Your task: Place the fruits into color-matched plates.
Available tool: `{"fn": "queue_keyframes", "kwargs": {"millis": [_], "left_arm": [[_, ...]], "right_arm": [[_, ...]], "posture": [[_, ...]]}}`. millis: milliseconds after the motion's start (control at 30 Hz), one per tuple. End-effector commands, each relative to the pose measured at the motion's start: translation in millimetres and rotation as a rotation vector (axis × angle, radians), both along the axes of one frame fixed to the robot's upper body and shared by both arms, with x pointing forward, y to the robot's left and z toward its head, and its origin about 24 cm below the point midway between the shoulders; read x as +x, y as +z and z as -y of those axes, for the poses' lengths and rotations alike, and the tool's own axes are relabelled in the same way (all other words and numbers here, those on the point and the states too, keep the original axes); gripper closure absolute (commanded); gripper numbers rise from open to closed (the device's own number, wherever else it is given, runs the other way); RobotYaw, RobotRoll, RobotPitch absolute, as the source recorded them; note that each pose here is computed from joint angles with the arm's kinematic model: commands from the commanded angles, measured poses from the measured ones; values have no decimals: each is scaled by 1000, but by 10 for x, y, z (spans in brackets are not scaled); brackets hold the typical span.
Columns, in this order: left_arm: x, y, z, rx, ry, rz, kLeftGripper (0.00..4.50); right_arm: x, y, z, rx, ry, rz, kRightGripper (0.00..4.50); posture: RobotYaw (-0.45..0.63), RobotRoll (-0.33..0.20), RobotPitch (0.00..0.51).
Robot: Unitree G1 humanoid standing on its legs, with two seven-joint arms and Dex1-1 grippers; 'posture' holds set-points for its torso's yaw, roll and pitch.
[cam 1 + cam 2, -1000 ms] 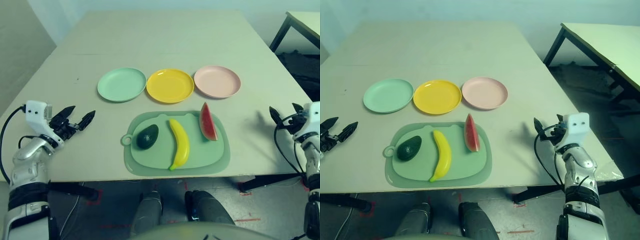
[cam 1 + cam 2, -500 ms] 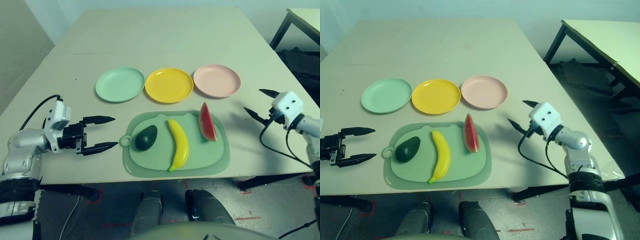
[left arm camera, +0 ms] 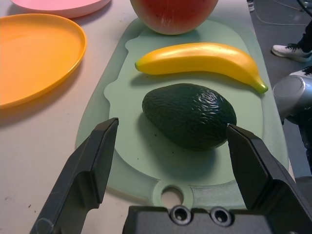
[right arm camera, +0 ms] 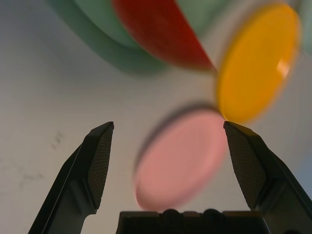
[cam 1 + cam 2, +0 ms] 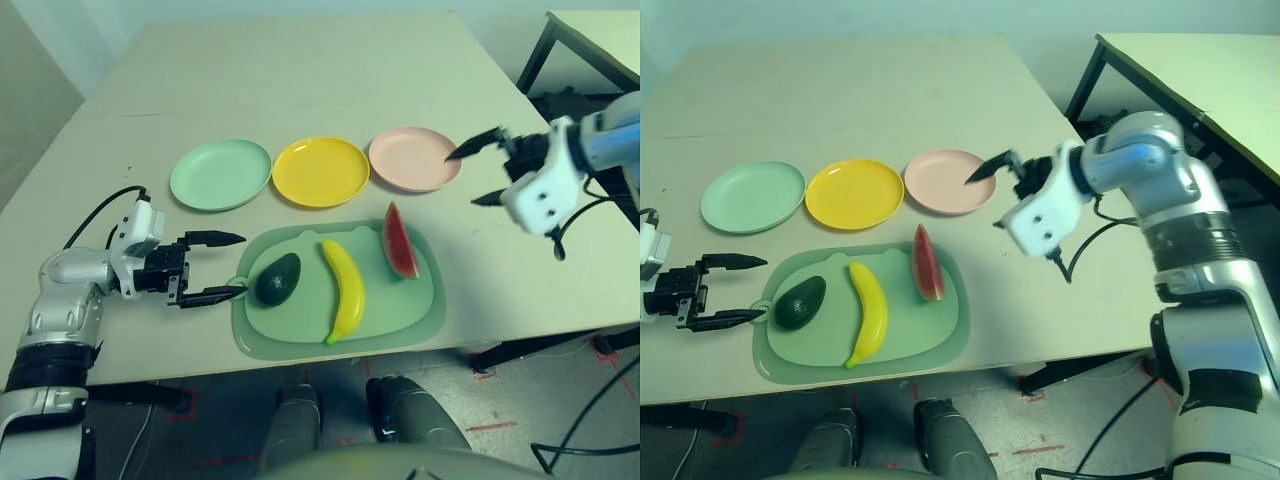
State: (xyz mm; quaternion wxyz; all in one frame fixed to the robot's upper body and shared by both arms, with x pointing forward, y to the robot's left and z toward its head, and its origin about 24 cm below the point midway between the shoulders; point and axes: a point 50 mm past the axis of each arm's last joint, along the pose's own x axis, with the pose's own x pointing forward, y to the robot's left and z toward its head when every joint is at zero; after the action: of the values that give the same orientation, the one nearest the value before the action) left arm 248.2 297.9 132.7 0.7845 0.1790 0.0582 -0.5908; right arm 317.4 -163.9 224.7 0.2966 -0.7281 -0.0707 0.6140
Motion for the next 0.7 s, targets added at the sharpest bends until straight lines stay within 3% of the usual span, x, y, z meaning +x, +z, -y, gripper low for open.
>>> {"fn": "queue_keyframes", "kwargs": {"millis": [33, 300, 700], "left_arm": [[1, 19, 21, 21, -30, 1, 23], [15, 73, 63, 1, -21, 18, 23], [36, 57, 33, 1, 14, 14, 23]], "right_arm": [[-28, -53, -165, -93, 81, -8, 0], [-3, -162, -337, -183, 144, 18, 0], [-51, -148, -667, -171, 221, 47, 0]], "posture": [[-37, 0, 122], [-24, 0, 118], [-23, 0, 124]]}}
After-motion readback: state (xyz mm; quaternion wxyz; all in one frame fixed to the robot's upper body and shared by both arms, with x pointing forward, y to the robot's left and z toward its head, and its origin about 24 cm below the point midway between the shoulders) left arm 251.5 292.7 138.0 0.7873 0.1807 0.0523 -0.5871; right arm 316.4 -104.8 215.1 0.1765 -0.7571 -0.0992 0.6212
